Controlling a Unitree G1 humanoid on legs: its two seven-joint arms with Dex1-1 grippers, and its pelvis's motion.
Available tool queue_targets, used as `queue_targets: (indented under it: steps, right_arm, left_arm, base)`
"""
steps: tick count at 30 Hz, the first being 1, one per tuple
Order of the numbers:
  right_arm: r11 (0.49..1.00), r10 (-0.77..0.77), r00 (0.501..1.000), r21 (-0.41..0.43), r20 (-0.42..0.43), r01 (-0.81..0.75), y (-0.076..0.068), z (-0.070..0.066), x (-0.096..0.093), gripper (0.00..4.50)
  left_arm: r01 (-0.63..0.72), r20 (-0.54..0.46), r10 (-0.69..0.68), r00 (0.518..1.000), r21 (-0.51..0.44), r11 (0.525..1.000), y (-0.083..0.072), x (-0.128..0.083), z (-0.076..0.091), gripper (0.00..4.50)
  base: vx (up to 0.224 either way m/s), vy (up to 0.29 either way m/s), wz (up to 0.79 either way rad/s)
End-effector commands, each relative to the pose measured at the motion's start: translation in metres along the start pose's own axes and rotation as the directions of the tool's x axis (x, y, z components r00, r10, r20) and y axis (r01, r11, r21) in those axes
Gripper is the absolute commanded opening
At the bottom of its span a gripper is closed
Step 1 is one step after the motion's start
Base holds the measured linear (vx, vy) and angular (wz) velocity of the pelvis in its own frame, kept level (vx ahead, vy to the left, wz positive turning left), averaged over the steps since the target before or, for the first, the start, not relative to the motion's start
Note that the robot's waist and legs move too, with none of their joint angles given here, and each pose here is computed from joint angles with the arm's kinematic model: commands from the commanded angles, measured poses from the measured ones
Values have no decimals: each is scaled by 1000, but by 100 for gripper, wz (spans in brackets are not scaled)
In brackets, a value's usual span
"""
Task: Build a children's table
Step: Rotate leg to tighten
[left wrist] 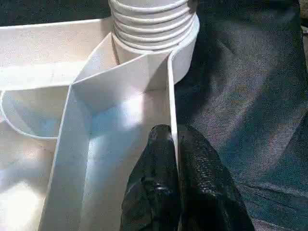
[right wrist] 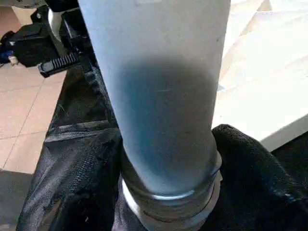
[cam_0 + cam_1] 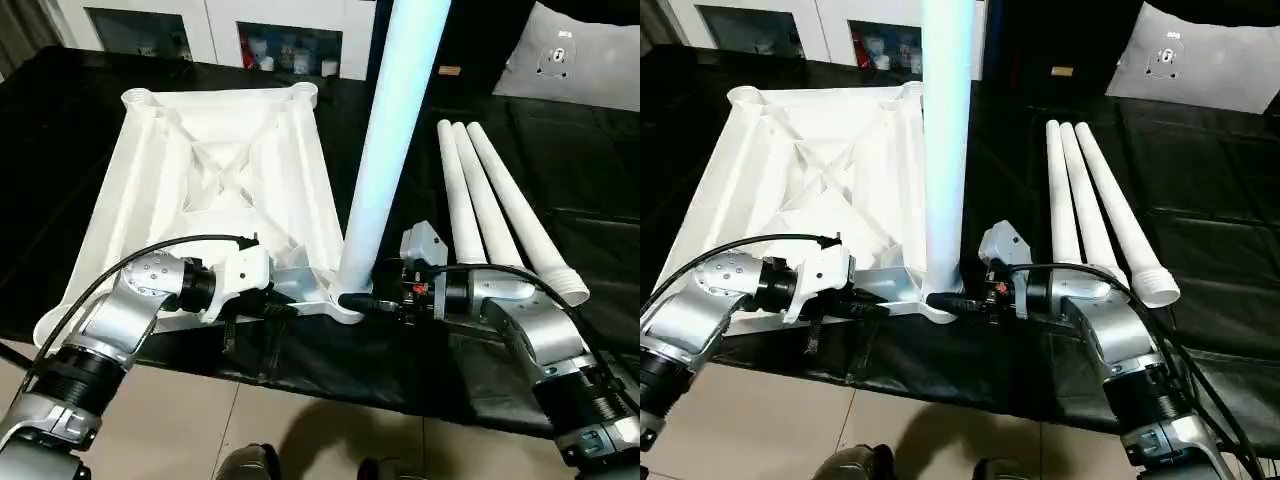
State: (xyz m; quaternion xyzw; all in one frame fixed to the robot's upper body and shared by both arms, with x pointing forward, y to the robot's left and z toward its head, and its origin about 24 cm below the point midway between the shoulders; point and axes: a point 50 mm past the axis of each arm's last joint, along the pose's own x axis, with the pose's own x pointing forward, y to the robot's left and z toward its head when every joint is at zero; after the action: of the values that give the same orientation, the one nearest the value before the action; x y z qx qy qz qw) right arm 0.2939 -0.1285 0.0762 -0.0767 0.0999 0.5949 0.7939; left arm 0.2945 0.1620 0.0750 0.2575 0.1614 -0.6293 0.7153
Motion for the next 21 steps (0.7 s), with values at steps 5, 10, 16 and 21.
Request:
queue_targets:
  steps: [5, 10, 16, 21]
  right_arm:
    - [994, -75, 997, 79, -5, 75, 5, -12, 8, 264]
    - [944, -291, 957, 167, 8, 286, 9, -23, 34, 264]
    - [823, -500, 865, 290, -38, 488, 11, -27, 73, 264]
    - [715, -624, 778, 349, -73, 606, 4, -24, 84, 264]
  left_arm:
    - [-27, 23, 29, 999, -60, 998, 0, 10, 3, 0]
    - [-193, 72, 208, 976, -173, 966, 9, 19, 13, 0]
    - [-409, 68, 451, 890, -318, 855, 22, 43, 33, 0]
    - [-467, 92, 533, 841, -375, 801, 25, 62, 58, 0]
  base:
    - [0, 0, 0]
    - [0, 0, 0]
    - [0, 0, 0]
    - [0, 0, 0]
